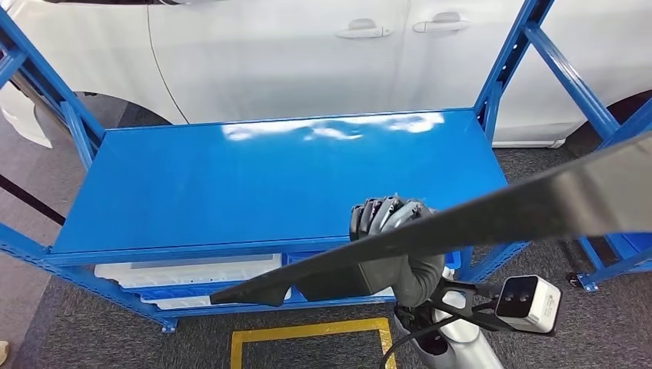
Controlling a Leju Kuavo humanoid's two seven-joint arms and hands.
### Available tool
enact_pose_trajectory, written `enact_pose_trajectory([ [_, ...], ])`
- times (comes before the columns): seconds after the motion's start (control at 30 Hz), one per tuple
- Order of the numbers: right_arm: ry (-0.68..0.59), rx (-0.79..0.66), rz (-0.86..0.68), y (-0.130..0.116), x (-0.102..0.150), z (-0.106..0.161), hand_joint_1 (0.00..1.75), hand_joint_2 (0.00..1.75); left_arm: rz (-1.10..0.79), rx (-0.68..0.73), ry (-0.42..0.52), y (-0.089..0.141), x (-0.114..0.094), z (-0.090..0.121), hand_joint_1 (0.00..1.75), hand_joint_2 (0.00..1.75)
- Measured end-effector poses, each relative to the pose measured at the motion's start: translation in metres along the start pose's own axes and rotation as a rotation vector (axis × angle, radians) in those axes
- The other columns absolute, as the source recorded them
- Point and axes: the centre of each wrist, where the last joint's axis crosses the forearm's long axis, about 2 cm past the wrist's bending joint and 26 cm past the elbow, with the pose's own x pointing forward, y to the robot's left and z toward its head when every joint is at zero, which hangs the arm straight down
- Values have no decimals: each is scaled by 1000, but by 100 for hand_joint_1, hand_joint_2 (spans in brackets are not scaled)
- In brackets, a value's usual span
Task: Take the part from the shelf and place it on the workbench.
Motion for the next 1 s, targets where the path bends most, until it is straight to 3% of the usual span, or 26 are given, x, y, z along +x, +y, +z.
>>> enact_pose_trajectory([
  [0.27,8,28,24,-1,9,11,175,175,-7,12,51,-1,-4,2,0,175],
  [0.57,26,83,14,-20,22,22,175,175,18,59,107,-1,-9,6,0,175],
  [1.0,-43,75,11,-23,16,-4,175,175,46,49,100,-2,-10,6,0,175],
])
